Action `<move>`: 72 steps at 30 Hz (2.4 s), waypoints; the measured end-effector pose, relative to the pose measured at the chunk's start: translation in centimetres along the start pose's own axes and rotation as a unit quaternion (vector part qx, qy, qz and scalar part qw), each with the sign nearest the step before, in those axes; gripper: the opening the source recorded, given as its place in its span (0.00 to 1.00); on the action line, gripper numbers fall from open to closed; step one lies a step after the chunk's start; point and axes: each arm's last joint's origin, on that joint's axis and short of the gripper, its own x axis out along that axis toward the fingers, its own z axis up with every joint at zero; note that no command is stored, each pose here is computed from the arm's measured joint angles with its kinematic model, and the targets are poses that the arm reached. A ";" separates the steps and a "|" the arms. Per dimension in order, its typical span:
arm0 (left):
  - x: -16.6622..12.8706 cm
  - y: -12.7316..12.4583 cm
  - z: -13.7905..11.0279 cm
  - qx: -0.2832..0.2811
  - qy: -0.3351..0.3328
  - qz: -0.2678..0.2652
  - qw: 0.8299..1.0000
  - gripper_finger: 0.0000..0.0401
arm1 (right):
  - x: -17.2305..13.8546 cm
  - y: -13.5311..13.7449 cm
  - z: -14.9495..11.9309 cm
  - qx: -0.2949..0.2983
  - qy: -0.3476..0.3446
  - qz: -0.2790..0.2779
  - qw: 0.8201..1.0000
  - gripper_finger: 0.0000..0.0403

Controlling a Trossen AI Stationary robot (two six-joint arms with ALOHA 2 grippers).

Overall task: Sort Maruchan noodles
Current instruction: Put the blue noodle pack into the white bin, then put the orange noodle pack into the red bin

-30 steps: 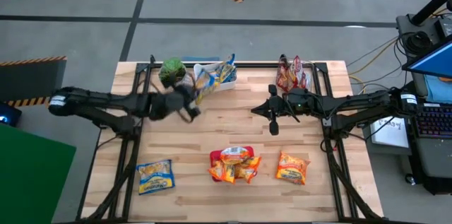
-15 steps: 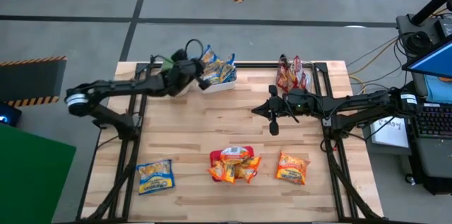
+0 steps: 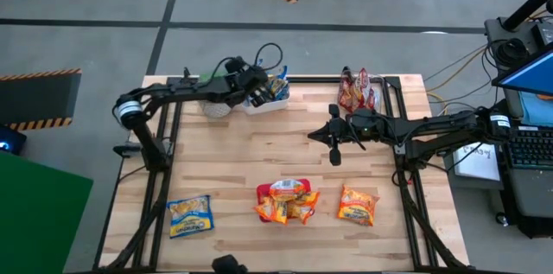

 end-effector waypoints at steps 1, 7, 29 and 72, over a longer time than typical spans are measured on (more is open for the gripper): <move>0.0 0.0 0.1 -0.001 0.010 -0.002 1.000 0.00 | 0.0 0.0 0.0 0.002 0.001 0.000 1.000 0.02; 0.2 -0.3 -0.3 0.019 0.072 -0.011 0.997 0.00 | 0.0 0.0 -0.4 0.016 0.015 0.001 1.000 0.02; -2.4 -0.6 -0.4 0.005 0.069 -0.021 0.997 0.37 | 0.0 0.0 -0.6 0.040 0.016 0.001 0.999 0.02; -18.7 -7.4 -7.1 0.020 -0.358 -0.369 0.857 0.31 | -3.4 7.1 0.0 0.444 0.412 0.057 0.794 0.02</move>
